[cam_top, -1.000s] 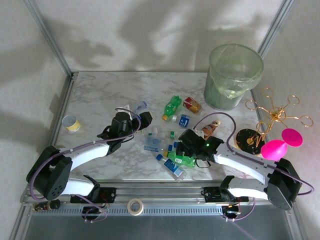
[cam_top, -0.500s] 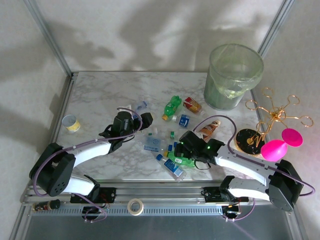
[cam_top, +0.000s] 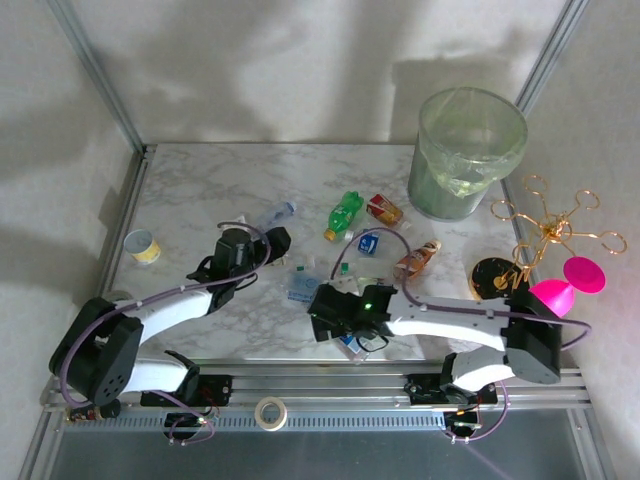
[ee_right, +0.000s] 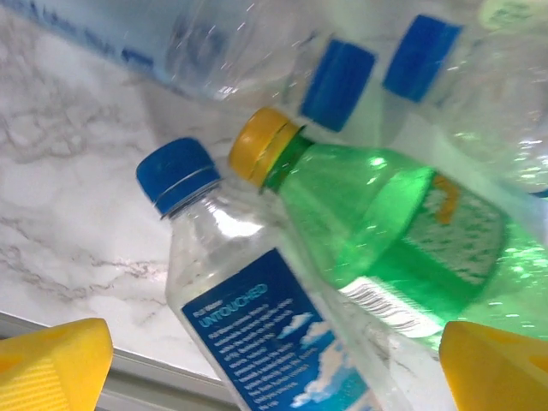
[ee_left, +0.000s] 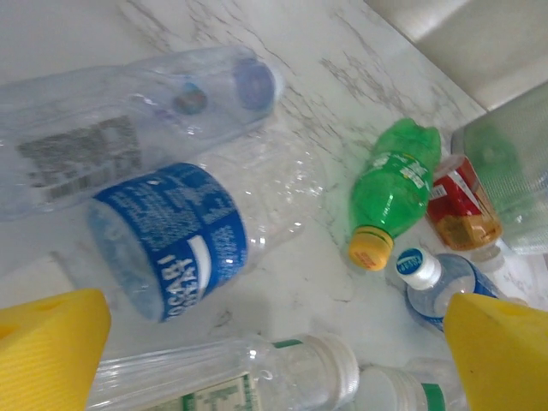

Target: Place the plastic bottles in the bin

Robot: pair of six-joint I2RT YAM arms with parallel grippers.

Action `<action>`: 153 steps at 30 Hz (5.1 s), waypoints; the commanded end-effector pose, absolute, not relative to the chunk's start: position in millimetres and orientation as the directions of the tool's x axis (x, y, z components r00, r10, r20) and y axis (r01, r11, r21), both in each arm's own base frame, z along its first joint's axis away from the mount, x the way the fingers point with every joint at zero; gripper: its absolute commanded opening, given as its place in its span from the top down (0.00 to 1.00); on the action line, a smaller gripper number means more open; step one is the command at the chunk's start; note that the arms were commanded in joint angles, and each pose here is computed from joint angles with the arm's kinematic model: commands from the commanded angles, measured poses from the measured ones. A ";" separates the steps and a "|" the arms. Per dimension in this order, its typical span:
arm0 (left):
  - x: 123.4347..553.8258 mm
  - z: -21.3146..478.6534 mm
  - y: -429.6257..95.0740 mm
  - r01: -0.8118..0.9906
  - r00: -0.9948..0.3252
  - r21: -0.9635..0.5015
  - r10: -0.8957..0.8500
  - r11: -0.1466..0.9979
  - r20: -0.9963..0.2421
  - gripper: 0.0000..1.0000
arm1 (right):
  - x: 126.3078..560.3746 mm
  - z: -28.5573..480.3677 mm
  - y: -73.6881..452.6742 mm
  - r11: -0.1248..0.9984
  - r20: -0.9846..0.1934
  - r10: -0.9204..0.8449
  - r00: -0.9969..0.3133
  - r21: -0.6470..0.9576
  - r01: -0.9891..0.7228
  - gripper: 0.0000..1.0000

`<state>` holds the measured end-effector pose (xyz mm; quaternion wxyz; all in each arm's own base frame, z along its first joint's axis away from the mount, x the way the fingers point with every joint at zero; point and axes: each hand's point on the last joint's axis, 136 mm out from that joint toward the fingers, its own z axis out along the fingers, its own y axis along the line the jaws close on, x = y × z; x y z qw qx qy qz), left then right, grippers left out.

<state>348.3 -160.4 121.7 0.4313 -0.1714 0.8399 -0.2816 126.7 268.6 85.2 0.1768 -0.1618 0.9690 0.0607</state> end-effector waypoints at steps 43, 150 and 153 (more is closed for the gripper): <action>338.5 149.1 -79.4 -0.175 -0.346 -0.679 -0.690 0.713 -0.636 0.00 | 158.8 142.8 329.6 0.755 -0.587 -0.339 -0.735 0.296 -0.585 0.55; 425.6 85.7 -111.1 -0.089 -0.779 -0.147 -0.161 0.985 -0.606 0.00 | 303.0 239.7 165.3 0.806 -0.758 0.414 -0.503 0.562 -0.184 0.01; 424.1 80.6 -103.7 -0.113 -0.785 -0.110 -0.157 0.987 -0.600 0.00 | 304.6 241.2 164.4 0.821 -0.773 0.394 -0.497 0.539 -0.188 0.01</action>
